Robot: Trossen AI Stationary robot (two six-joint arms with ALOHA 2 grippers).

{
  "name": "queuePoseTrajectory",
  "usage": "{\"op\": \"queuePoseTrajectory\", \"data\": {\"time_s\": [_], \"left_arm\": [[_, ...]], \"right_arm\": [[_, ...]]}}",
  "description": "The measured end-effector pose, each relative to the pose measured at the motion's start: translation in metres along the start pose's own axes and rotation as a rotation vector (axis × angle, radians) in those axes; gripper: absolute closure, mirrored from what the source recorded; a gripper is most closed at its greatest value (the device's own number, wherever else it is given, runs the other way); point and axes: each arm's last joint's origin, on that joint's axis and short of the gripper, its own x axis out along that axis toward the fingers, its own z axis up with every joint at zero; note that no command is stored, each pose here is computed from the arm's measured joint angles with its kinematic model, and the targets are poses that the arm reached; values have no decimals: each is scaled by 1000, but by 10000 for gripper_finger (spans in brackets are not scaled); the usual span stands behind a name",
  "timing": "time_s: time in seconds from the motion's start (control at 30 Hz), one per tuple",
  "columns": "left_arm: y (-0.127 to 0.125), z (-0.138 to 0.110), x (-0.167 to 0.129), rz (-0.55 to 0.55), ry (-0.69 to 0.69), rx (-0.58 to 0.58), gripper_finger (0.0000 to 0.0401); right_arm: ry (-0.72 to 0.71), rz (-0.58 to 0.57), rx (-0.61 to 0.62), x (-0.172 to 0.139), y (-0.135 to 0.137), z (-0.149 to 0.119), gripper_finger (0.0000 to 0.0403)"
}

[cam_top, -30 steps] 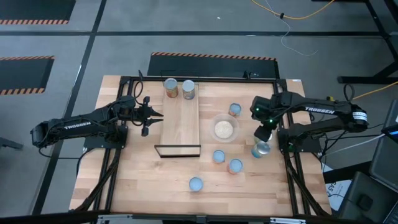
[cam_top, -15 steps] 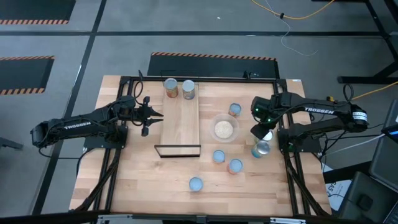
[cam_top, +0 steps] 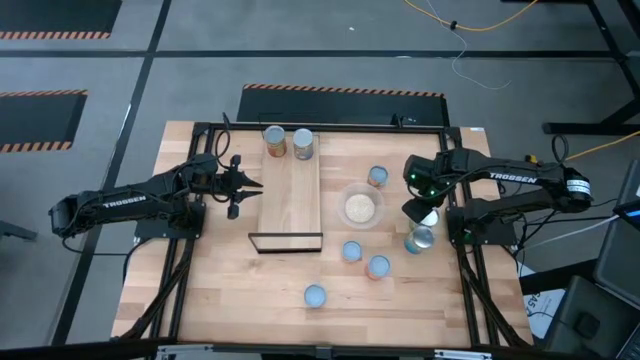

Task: Pick and place cans onto a shelf
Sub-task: Put the large canned oranges on the shelf

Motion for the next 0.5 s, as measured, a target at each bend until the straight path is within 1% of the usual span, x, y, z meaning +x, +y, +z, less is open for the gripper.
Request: {"op": "queuePoseTrajectory", "data": {"time_s": [0.5], "left_arm": [[0, 0, 0, 0, 0, 0, 321]], "right_arm": [[-14, -12, 17, 0, 0, 1, 321]]}}
